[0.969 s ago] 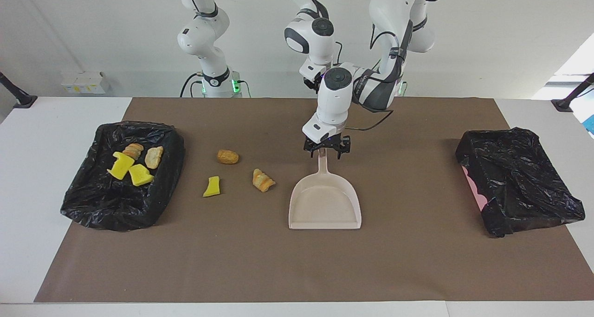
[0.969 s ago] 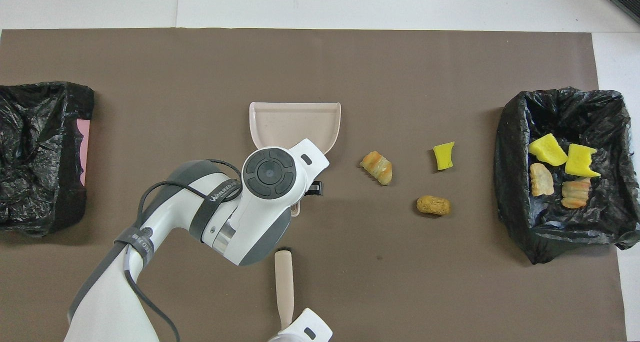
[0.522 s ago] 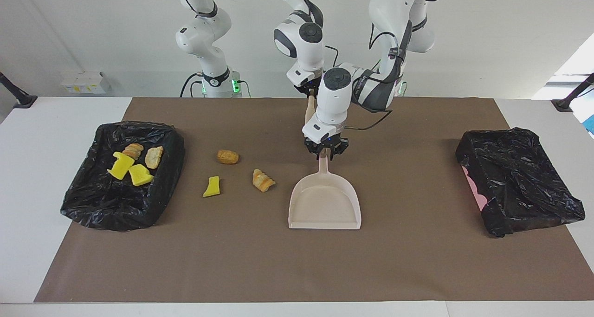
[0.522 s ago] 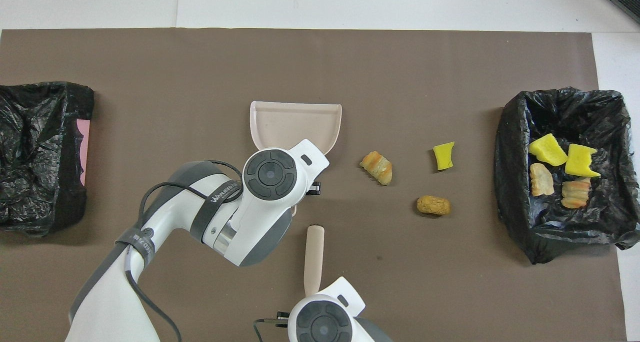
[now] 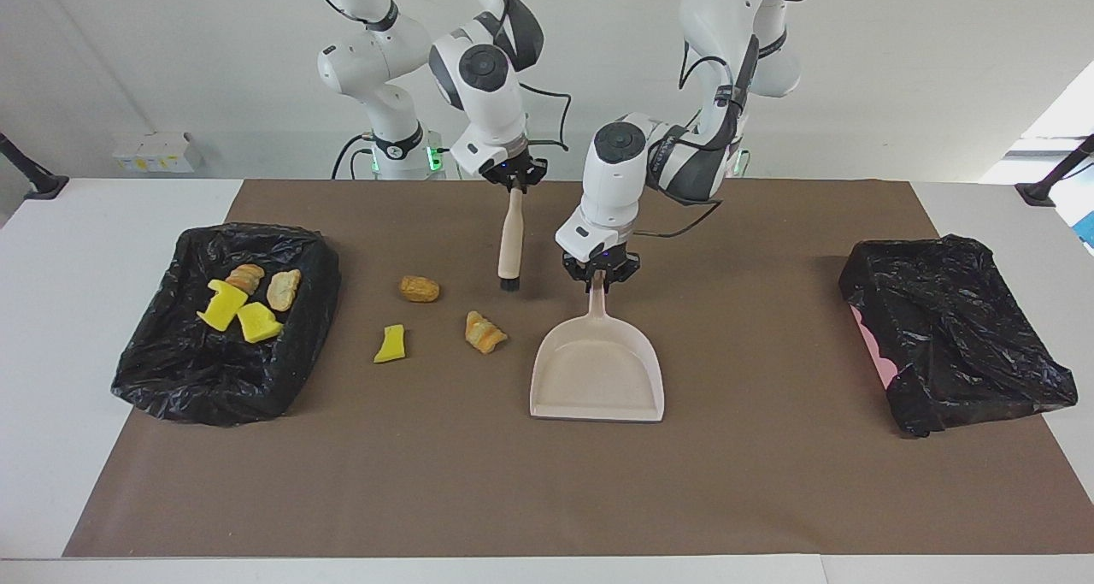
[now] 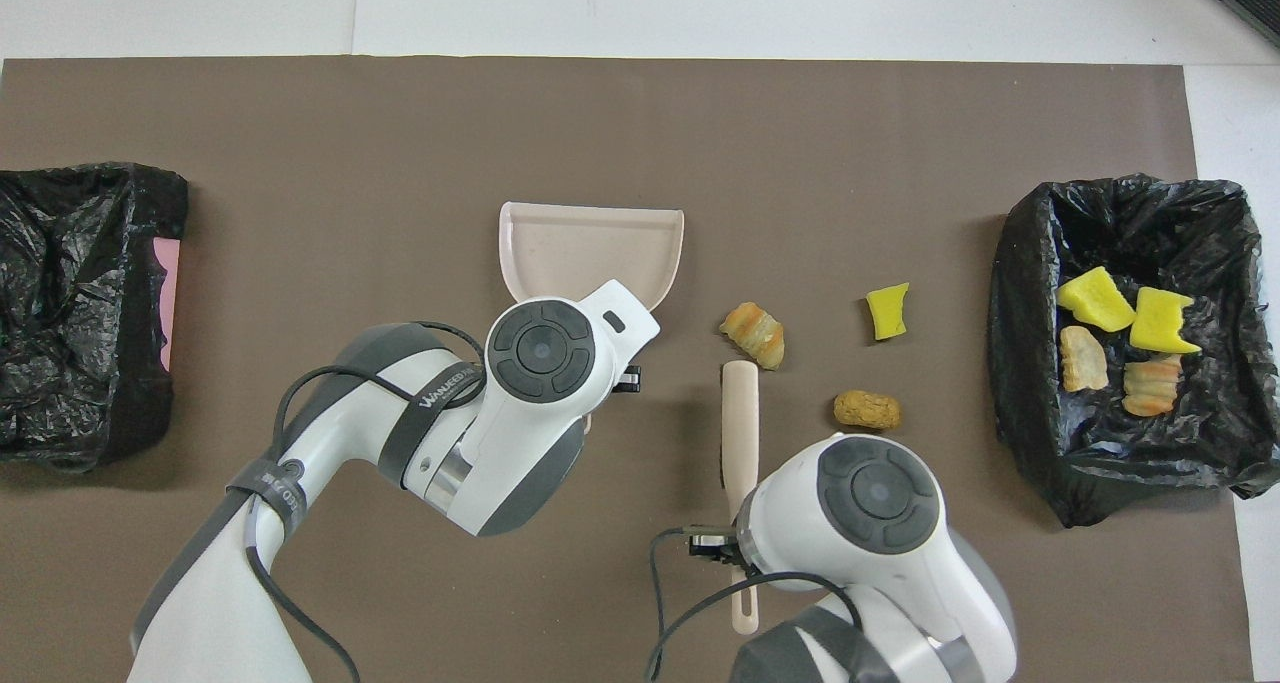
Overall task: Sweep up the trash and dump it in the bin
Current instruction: 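Grasp the brush with the right gripper and lift it, then sweep the crumbs toward the dustpan held by the left gripper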
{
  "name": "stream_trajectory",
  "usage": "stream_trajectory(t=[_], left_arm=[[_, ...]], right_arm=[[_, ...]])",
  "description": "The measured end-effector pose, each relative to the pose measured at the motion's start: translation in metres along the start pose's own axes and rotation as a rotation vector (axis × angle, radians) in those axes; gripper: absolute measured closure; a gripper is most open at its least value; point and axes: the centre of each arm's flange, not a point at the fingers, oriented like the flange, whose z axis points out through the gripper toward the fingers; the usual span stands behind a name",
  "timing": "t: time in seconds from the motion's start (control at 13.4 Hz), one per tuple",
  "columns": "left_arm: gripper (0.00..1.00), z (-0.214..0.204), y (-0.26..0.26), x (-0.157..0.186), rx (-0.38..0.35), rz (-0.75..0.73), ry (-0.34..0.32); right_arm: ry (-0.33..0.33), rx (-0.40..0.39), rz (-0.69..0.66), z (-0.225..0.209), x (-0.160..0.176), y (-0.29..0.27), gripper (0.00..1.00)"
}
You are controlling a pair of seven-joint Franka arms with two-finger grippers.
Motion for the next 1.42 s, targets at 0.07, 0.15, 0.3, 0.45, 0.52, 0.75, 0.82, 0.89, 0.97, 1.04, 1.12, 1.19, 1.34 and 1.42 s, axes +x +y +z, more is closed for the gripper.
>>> stream_trajectory(t=[0.07,0.15,0.3,0.45,0.52,0.75,0.82,0.89,0.97,1.04,1.12,1.19,1.34,1.42], left_arm=[[0.69,-0.005,-0.003,0.000,0.004,0.040,-0.003],[0.69,-0.012,-0.007,-0.001,0.011,0.111,-0.011],[0.69,-0.026,-0.025,0.002,0.021,0.297,-0.026],[0.69,-0.043,-0.050,0.004,0.029,0.457,-0.058],[0.69,-0.049,-0.059,0.004,0.030,0.544,-0.074],[0.69,-0.051,-0.074,0.005,0.023,0.759,-0.108],[0.69,-0.050,-0.075,0.005,0.021,0.806,-0.116],[0.69,-0.050,-0.075,0.004,0.018,0.862,-0.117],[0.69,-0.050,-0.076,0.005,0.014,0.927,-0.119],[0.69,-0.049,-0.081,0.006,0.010,0.982,-0.122],[0.69,-0.047,-0.086,0.008,0.007,1.017,-0.126],[0.69,-0.044,-0.090,0.008,0.019,1.045,-0.136],[0.69,-0.031,-0.091,0.002,0.073,1.108,-0.167],[0.69,-0.027,-0.091,-0.001,0.078,1.140,-0.176]], right_arm=[[0.017,-0.019,-0.007,-0.004,0.015,0.015,0.74],[0.025,-0.034,-0.012,-0.005,0.029,0.030,0.74],[0.032,-0.064,-0.001,-0.006,0.059,0.070,0.74],[0.038,-0.104,0.046,-0.005,0.084,0.117,0.74],[0.041,-0.119,0.070,-0.006,0.092,0.137,0.74],[0.053,-0.117,0.087,-0.007,0.110,0.199,0.74],[0.054,-0.110,0.086,-0.001,0.113,0.214,0.74],[0.052,-0.107,0.085,0.008,0.113,0.221,0.74],[0.047,-0.109,0.076,0.016,0.113,0.220,0.74],[0.045,-0.111,0.066,0.023,0.113,0.217,0.74],[0.052,-0.112,0.052,0.029,0.115,0.211,0.74],[0.059,-0.114,0.034,0.035,0.118,0.202,0.74],[0.071,-0.120,-0.013,0.045,0.124,0.179,0.74],[0.070,-0.126,-0.040,0.048,0.126,0.165,0.74]])
